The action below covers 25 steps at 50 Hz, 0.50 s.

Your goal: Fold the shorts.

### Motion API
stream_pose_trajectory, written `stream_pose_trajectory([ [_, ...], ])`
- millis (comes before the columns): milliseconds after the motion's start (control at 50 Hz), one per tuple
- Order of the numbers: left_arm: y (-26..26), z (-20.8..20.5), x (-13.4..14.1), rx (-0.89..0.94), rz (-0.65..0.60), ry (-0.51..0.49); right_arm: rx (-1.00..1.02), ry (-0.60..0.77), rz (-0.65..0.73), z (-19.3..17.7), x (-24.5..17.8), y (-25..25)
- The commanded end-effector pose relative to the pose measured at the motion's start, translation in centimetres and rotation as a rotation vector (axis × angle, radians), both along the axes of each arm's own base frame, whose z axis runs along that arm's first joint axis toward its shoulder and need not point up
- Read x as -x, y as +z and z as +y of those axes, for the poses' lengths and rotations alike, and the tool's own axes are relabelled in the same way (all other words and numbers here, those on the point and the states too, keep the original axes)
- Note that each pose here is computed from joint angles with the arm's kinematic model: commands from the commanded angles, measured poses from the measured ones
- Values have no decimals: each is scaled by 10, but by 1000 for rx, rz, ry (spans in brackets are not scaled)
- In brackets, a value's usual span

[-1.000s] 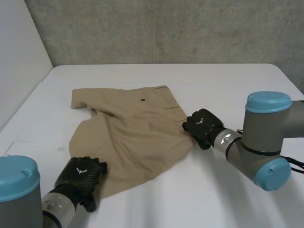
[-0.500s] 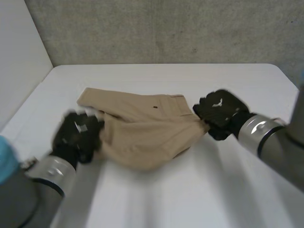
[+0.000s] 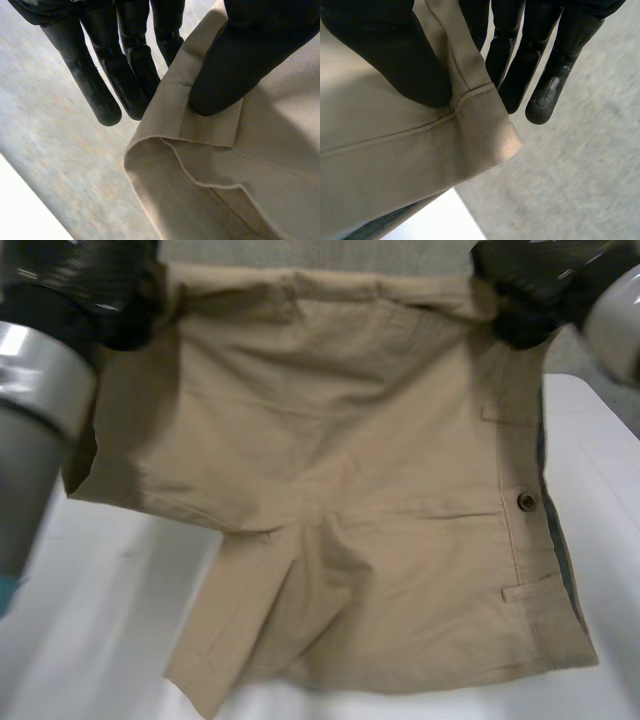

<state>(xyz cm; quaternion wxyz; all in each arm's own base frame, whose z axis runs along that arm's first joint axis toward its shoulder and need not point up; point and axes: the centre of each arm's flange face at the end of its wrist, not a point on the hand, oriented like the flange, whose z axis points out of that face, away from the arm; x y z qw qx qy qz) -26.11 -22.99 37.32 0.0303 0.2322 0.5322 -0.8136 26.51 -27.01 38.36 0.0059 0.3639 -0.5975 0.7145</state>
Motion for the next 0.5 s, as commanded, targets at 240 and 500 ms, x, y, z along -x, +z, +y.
stream_pose_trajectory([
  [240, -74, -138, 63, 33, -54, 147, -49, -164, 119, -80, -56, -112],
  [500, -126, -35, 29, -217, -215, 82, -401, 35, 271, 6, -13, -164],
])
